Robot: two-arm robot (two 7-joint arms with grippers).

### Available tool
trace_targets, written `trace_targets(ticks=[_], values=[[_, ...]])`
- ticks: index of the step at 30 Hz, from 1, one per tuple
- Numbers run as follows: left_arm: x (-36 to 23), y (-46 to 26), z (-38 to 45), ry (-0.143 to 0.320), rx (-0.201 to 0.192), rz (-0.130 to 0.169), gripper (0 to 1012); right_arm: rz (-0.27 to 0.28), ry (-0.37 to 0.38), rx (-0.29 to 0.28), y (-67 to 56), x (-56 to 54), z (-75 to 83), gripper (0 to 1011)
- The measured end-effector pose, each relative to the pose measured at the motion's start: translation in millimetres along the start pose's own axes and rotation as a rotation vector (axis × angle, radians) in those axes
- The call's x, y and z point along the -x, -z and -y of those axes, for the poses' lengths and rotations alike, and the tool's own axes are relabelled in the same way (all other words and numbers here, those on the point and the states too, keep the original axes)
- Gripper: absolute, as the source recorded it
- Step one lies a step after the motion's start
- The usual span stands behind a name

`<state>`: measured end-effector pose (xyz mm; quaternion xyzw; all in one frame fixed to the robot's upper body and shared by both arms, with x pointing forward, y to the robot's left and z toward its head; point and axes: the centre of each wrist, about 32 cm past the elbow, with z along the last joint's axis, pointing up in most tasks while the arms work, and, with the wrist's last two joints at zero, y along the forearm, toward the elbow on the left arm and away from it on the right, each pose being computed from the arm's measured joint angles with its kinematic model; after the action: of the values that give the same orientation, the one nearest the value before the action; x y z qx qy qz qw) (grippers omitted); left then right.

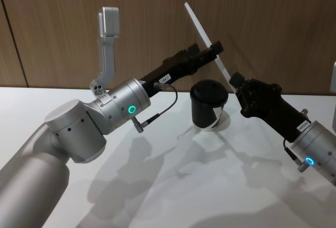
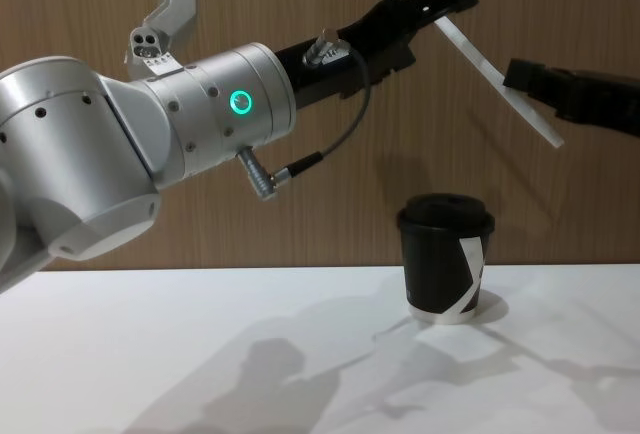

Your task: Pick up the straw with one hand, pass it to the other hand, and insert it into the cup.

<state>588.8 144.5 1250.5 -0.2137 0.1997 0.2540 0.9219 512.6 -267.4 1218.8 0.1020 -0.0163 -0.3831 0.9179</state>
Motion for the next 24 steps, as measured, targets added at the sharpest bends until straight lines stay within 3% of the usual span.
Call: trace_targets(ticks=[24], values=[[-0.1,4.2,3.4,0.005,-0.005,0.014,1003,0.000,0.000,0.000,0.0,0.0,0.0,0]])
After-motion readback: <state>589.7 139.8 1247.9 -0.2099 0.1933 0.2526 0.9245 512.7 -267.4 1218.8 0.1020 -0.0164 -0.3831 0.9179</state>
